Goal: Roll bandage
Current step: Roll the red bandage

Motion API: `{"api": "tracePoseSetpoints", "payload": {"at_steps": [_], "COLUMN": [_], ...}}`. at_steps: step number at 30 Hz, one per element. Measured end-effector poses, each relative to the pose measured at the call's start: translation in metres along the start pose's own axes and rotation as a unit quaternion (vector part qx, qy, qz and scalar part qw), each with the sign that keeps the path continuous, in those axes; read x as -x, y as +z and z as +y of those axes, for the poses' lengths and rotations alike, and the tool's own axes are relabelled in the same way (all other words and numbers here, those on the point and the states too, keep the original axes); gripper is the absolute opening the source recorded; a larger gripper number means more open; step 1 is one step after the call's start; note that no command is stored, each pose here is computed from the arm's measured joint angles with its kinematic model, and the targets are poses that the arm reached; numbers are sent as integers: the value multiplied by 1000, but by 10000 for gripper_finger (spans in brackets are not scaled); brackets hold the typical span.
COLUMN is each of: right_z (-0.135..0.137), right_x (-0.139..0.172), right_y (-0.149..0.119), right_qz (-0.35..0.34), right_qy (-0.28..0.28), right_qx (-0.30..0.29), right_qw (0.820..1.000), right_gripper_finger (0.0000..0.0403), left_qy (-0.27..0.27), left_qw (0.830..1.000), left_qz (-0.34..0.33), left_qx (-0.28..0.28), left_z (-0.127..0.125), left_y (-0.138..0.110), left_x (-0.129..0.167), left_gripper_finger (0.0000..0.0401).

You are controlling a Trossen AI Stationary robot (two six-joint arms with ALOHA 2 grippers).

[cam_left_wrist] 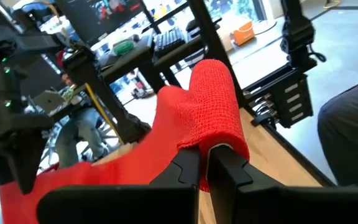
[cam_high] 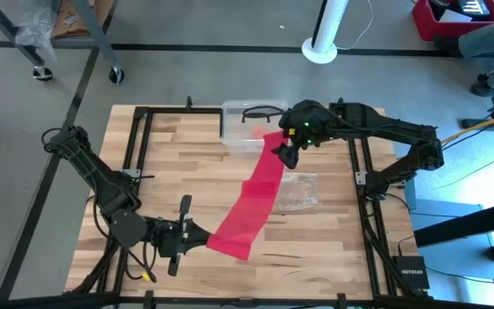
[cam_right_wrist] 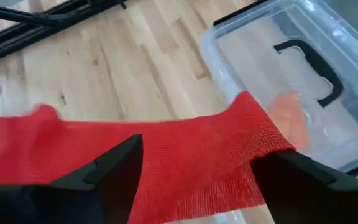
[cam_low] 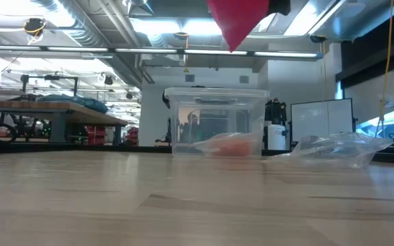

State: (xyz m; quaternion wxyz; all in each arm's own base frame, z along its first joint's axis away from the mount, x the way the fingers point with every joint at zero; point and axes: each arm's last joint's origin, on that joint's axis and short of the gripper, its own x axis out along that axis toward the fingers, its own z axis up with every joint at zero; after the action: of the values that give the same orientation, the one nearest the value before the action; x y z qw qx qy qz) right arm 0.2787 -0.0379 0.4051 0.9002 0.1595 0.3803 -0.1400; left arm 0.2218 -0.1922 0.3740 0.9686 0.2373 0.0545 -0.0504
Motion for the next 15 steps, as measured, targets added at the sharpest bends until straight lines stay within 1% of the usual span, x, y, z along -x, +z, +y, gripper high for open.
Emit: {"api": "tracePoseSetpoints", "payload": {"at_steps": [3,5,7,8,10,11,13,15], "right_z": [-1,-2,-3,-2,0,1,4,4], "right_x": [0,0,0,0,0,0,3,8], "right_y": [0,1,2,1,0,1,5,8], "right_qz": [-7,-17,-22,-19,1,7,-14,-49], "right_qy": [-18,-40,-47,-38,5,26,49,37], "right_qx": [-22,-44,-73,-92,-134,-145,-138,-128], "right_qw": [1000,998,996,995,991,989,989,990], "right_gripper_finger": [289,289,289,289,289,289,289,289], "left_qy": [-2,-4,-2,0,2,3,6,8], "left_qw": [1000,1000,1000,1000,1000,999,999,999], "left_qz": [10,18,22,23,30,34,41,50], "left_qx": [2,0,5,7,8,10,14,19], "left_z": [-1,-1,0,1,2,3,5,6], "left_y": [-2,-4,-5,-6,-7,-8,-11,-13], "left_x": [0,0,-1,-2,-3,-3,-5,-7], "left_gripper_finger": [4,4,4,4,4,4,4,4]}}
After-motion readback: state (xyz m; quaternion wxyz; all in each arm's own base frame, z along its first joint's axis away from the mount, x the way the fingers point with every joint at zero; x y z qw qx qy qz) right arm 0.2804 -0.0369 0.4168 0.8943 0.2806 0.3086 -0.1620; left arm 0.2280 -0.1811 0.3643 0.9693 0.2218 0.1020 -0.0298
